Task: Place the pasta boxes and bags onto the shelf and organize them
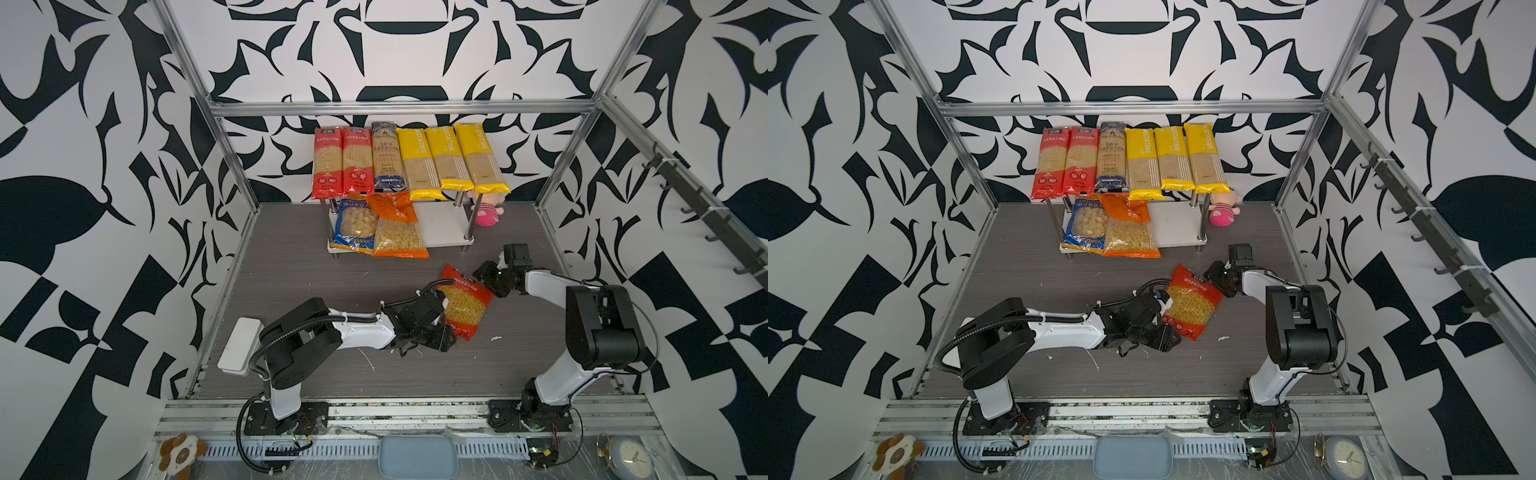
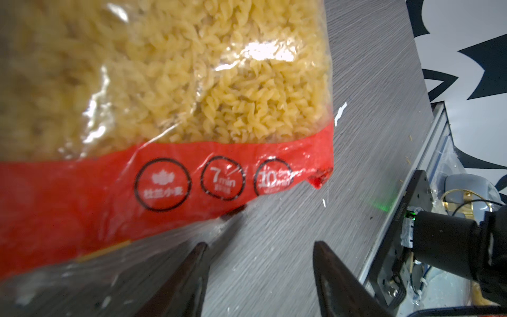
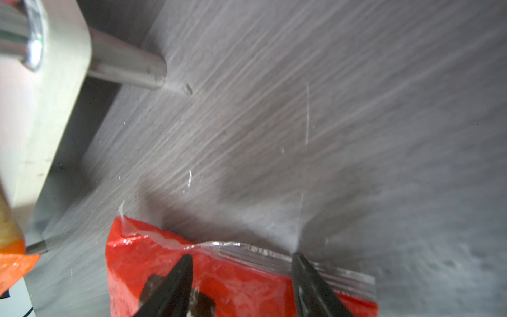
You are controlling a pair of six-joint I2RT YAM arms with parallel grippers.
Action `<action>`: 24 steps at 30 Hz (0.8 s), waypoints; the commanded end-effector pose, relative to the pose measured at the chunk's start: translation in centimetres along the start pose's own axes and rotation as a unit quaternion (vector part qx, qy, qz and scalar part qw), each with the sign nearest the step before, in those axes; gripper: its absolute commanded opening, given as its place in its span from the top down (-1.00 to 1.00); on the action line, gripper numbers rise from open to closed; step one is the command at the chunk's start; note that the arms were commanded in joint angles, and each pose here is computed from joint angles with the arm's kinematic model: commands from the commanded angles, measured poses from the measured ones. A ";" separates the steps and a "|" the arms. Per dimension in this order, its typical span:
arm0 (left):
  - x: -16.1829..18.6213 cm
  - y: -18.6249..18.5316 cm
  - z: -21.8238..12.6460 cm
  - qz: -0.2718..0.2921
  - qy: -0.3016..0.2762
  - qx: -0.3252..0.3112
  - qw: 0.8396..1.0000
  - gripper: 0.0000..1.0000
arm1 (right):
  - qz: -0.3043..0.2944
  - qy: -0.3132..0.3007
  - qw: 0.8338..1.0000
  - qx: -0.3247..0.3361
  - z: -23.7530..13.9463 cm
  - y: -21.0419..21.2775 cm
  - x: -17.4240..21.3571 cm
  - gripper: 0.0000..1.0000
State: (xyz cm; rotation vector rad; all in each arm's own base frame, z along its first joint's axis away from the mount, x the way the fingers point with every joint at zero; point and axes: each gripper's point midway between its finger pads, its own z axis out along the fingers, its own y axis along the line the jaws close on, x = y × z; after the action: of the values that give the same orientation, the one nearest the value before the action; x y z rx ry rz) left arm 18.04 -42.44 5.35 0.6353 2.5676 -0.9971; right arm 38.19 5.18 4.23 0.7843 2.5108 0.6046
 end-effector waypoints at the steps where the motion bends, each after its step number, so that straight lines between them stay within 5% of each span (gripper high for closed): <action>1: -2.3 0.2 -2.5 -0.005 -0.026 0.006 1.000 -0.28 | -0.010 -0.009 1.000 0.011 -2.4 -0.1 0.4 -0.25; 9: -5.7 3.3 -5.3 0.016 -0.035 -0.028 0.999 -0.34 | 0.005 -0.027 0.999 0.039 -6.4 -2.3 2.9 -0.51; 18: -8.1 6.5 -2.7 0.026 -0.023 -0.073 0.997 -0.41 | 0.048 -0.004 0.999 -0.009 -7.8 -3.3 8.9 -0.72; 24: -7.2 5.5 -0.4 0.005 -0.009 -0.039 0.999 -0.39 | 0.050 0.019 0.998 -0.038 -6.3 -3.1 10.0 -0.69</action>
State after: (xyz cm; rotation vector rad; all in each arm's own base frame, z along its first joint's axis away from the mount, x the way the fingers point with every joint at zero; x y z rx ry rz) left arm 27.80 -39.60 5.97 0.5953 2.5608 -0.8424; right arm 25.11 6.36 4.48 0.9018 2.5132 0.6654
